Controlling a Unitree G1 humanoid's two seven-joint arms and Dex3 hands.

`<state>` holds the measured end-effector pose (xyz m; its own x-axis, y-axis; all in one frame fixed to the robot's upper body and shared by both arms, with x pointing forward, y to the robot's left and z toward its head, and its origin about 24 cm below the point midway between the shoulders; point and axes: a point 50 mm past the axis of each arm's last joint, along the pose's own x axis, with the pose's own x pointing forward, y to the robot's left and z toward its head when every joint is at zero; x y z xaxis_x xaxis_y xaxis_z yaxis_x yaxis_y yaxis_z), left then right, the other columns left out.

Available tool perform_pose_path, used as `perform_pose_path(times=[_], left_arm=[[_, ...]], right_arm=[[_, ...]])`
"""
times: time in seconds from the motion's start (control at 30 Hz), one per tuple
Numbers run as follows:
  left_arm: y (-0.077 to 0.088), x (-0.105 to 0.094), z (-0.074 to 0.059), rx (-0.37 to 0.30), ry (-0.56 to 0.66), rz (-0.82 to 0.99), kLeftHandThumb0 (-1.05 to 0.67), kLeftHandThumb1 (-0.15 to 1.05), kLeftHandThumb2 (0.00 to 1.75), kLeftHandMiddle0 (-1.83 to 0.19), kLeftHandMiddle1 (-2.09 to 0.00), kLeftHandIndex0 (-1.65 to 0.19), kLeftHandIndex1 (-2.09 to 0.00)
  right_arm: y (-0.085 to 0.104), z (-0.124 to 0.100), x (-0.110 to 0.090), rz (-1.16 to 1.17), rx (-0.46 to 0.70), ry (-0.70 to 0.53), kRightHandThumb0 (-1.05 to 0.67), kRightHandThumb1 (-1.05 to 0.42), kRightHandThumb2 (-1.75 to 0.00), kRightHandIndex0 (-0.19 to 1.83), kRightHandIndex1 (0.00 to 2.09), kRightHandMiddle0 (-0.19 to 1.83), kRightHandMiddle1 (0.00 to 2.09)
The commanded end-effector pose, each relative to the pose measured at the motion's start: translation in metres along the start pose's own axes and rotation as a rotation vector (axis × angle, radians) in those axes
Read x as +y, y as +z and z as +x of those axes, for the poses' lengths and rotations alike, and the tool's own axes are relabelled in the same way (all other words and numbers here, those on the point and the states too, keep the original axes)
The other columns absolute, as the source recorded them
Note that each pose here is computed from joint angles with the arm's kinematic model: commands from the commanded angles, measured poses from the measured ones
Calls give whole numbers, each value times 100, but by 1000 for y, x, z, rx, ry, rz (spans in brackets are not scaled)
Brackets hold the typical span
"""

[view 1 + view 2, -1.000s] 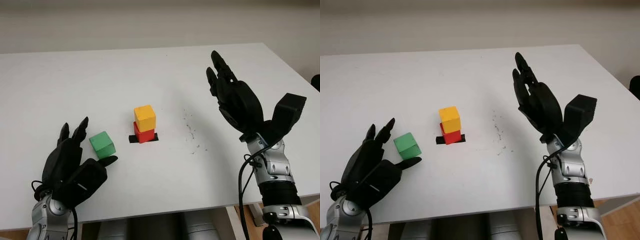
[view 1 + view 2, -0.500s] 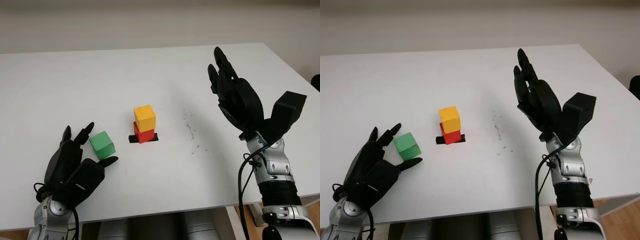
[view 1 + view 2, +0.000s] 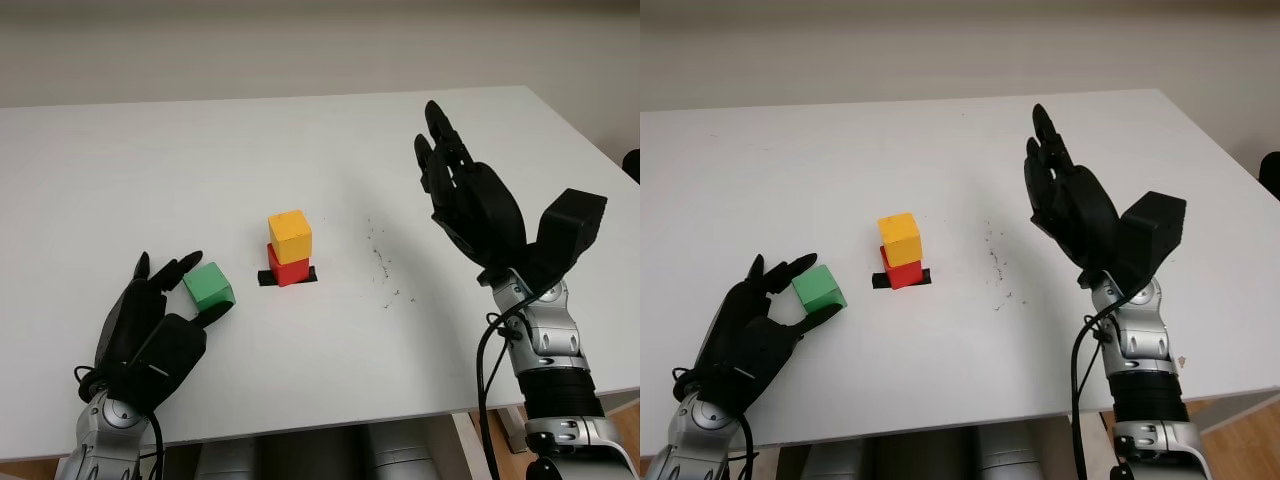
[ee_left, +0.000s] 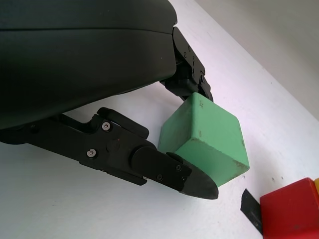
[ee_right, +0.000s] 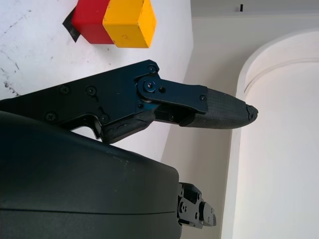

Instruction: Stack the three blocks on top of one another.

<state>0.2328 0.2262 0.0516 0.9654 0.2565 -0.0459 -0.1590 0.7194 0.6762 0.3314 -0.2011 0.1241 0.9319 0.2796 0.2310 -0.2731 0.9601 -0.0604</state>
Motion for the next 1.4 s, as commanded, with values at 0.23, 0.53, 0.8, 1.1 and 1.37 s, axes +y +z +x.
perform_pose_path(times=[0.23,0.53,0.8,1.1,1.37], left_arm=[[-1,-6,2,5,38,-65,-38,101,5,-21,-6,-38,-132],[4,-3,1,-39,18,-149,-34,96,5,-26,-6,-36,-155],[22,5,-3,-85,25,-155,-35,96,6,-28,-6,-37,-164],[59,22,0,-209,24,-112,-37,99,6,-26,-5,-33,-171],[90,36,9,-271,37,-207,-37,98,5,-27,-6,-38,-173]], right_arm=[[7,-1,-4,-5,-29,-10,-71,-105,-59,-19,0,-18,5],[6,0,-1,-14,-15,-6,-74,-105,-55,-19,0,-17,6],[5,0,4,-17,9,11,-69,-105,-53,-19,0,-16,6],[-12,-1,20,-15,89,45,-72,-105,-46,-19,1,-16,6],[-22,-3,31,5,117,63,-73,-105,-43,-17,3,-11,7]])
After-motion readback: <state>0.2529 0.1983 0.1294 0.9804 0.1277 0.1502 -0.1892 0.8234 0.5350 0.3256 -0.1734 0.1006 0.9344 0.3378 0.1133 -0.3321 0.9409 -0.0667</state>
